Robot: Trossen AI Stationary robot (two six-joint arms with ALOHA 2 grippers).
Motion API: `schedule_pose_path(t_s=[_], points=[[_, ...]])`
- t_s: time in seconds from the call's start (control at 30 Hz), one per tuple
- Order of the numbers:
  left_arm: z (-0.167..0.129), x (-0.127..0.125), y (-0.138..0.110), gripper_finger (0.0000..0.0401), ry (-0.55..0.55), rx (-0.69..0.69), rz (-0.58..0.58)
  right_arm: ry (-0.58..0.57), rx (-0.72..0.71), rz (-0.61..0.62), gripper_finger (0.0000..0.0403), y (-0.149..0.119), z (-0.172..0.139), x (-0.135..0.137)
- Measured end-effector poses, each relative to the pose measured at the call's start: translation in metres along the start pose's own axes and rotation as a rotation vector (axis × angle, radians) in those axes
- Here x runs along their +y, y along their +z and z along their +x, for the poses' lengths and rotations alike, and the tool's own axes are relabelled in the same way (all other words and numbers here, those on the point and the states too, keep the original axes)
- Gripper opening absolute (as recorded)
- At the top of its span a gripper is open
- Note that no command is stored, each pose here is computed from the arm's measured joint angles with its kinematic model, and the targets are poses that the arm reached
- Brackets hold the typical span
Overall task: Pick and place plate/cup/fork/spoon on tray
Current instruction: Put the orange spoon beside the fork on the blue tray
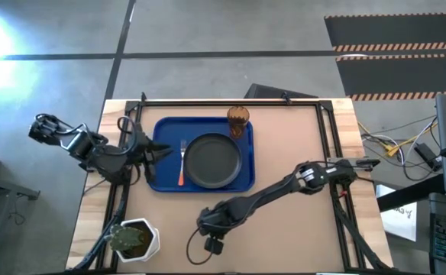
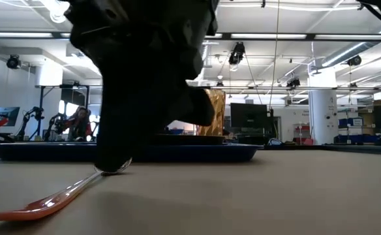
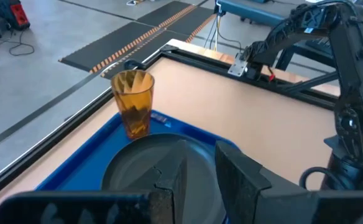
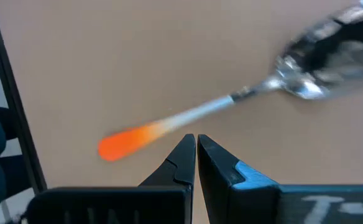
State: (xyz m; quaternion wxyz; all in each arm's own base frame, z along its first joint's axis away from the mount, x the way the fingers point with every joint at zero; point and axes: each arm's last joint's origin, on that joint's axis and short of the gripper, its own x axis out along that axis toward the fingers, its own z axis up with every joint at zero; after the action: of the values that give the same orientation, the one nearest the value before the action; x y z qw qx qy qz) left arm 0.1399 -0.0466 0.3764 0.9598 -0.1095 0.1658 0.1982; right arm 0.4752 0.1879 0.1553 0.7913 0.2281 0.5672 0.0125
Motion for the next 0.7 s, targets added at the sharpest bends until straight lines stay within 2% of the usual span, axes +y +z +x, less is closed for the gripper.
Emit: schedule_pose_path(t_s=[0.4,0.7], points=[[-0.007,0.007,-0.001,0.0066,-0.020,0.015,-0.001,0.006,-0.076,0.040,0.0009,0.008,0.003,0.011],[-0.007,0.008,-0.003,0.0066,-0.014,0.033,0.018,0.002,-0.011,0.048,0.0008,-0.002,0.001,0.016]])
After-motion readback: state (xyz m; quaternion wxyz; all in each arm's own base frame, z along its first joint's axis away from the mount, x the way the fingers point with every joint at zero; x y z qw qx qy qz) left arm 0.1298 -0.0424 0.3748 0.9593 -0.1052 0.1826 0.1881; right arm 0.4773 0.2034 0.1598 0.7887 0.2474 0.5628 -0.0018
